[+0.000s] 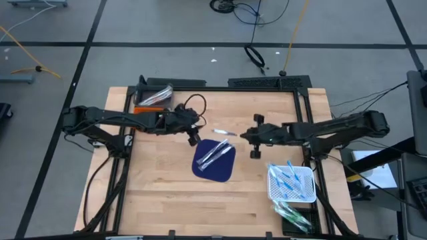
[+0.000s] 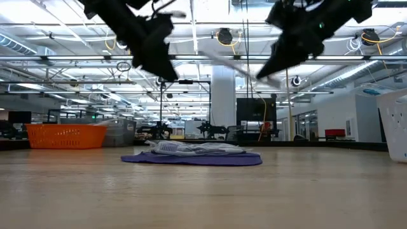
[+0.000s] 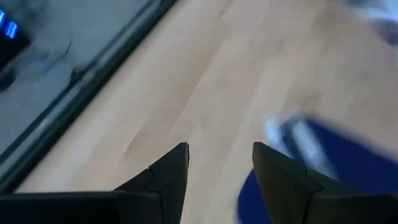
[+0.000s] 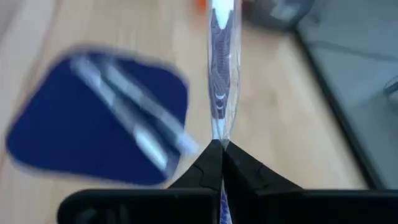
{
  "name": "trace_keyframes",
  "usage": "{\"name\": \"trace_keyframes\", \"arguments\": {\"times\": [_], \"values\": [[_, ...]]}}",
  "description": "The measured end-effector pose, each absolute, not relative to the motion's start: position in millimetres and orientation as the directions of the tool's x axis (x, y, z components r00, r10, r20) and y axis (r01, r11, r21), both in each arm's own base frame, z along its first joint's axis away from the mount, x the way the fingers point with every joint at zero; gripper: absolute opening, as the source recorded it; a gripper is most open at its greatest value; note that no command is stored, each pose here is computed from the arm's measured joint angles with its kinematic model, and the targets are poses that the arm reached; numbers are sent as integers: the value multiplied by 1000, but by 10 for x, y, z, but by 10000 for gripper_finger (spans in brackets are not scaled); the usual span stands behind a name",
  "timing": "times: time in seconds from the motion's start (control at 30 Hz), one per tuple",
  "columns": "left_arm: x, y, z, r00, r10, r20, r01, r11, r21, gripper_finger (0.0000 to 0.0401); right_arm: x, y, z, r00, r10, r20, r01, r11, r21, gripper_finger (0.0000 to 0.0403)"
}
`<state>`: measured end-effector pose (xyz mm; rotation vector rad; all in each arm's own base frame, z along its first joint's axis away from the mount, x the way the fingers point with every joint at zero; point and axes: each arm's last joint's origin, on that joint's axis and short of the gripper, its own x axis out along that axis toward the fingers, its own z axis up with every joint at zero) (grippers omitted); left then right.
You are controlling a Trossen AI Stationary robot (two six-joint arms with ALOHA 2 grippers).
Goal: Pick & Place Toothbrushes
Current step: Put the purple toothbrush into the orange bin
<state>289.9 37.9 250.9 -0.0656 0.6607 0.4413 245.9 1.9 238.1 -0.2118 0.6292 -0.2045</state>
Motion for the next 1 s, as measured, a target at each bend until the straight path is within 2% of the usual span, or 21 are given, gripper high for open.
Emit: {"name": "trace_keyframes", "arguments": {"times": [0.17, 0.3, 0.5, 0.73, 0.87, 1.0], "values": [[3050, 287, 2723, 871, 285, -400, -294, 955, 40, 182, 2459, 17, 2628, 889, -249, -385, 167, 958, -232, 0], [3114, 217, 2878, 949, 198, -245, -196, 980, 31, 182, 2483, 20, 2728, 924, -246, -293, 180, 955, -234, 0], [3145, 149, 3033, 984, 158, -86, -155, 987, 40, 182, 2580, 24, 2791, 953, -242, -180, 200, 954, -222, 0], [3148, 148, 3071, 986, 158, -46, -156, 987, 32, 175, 2699, 30, 2752, 962, -241, -130, 207, 950, -233, 0], [3148, 148, 3070, 986, 157, -47, -156, 987, 33, 123, 2738, 31, 2716, 961, -241, -132, 206, 950, -236, 0], [3148, 145, 3066, 987, 150, -51, -148, 988, 37, 33, 2756, 31, 2702, 961, -243, -131, 207, 949, -238, 0]]}}
